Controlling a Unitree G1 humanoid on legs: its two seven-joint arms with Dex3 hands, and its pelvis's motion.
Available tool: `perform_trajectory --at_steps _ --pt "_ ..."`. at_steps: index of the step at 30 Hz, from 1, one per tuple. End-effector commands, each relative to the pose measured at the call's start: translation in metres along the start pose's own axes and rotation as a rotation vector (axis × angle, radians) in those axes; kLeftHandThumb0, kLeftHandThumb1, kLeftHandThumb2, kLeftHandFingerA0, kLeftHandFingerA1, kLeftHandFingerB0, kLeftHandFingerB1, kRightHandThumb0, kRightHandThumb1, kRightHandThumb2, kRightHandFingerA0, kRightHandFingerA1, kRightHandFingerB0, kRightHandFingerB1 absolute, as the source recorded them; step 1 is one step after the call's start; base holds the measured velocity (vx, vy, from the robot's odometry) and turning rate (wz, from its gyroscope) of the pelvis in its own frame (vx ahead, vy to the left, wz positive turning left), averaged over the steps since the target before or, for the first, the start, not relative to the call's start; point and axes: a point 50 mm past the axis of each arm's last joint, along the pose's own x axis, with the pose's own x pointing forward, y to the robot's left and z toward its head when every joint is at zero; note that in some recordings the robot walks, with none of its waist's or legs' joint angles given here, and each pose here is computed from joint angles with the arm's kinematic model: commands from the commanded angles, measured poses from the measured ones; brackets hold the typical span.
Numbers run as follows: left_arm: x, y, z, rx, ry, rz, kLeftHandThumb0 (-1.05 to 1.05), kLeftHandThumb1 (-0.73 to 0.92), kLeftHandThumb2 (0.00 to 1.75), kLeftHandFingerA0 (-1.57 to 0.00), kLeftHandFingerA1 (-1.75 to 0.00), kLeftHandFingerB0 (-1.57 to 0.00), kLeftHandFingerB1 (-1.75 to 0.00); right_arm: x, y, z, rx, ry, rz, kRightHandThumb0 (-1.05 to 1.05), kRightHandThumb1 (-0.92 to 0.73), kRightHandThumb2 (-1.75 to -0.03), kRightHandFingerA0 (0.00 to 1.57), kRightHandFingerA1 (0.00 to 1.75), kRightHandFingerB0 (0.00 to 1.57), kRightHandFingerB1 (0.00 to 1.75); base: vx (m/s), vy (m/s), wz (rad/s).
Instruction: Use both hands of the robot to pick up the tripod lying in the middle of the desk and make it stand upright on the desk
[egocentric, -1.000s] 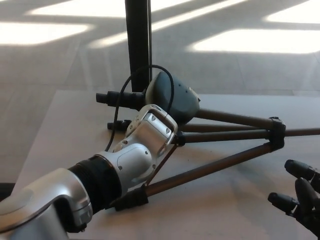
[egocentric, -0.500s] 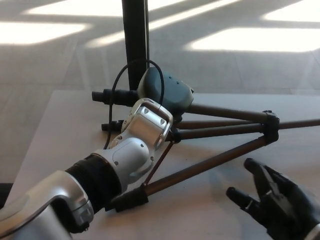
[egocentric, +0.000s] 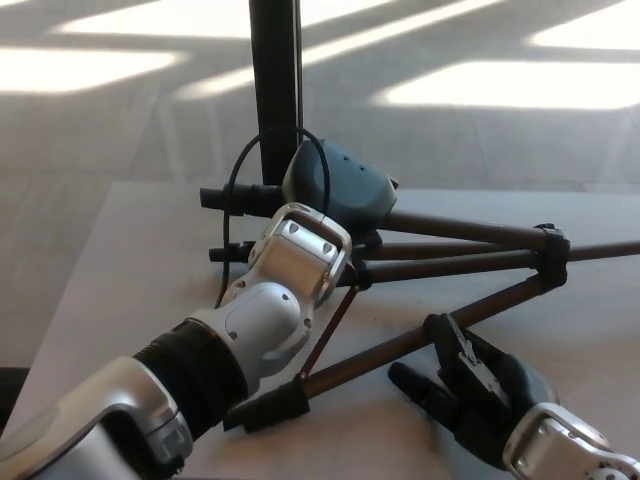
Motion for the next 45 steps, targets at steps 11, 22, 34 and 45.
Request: perform_trajectory --at_steps 11,22,34,45 --pt "0.001 0.034 -0.019 0.024 -0.064 0.133 -0.42 0.78 0.73 -0.91 -1.66 -0.80 -1.12 0.011 -0.032 -0.039 0.121 0.043 -0.240 -0.53 -0.74 -0.65 0.02 0.37 0.04 0.38 0.00 0.000 0.00" --pt "0.003 0.048 -0.030 0.056 -0.063 0.153 -0.40 0.78 0.72 -0.90 -1.68 -0.81 -1.37 0.002 -0.037 -0.065 0.092 0.072 -0.312 -0.64 -0.66 -0.59 0.21 0.79 0.34 0.63 0.00 0.000 0.00" --pt "0.005 0.051 -0.029 0.036 -0.078 0.156 -0.38 0.71 0.74 -0.93 -1.66 -0.85 -1.23 0.000 -0.033 -0.077 0.066 0.127 -0.295 -0.73 -0.56 -0.98 0.29 0.73 0.28 0.67 0.00 0.000 0.00" --pt "0.006 0.064 -0.038 0.149 -0.061 0.216 -0.36 0.65 0.71 -0.93 -1.67 -0.84 -1.21 -0.005 -0.028 -0.091 0.115 0.195 -0.327 -0.63 -0.75 -0.62 0.21 0.81 0.20 0.67 0.00 0.000 0.00"
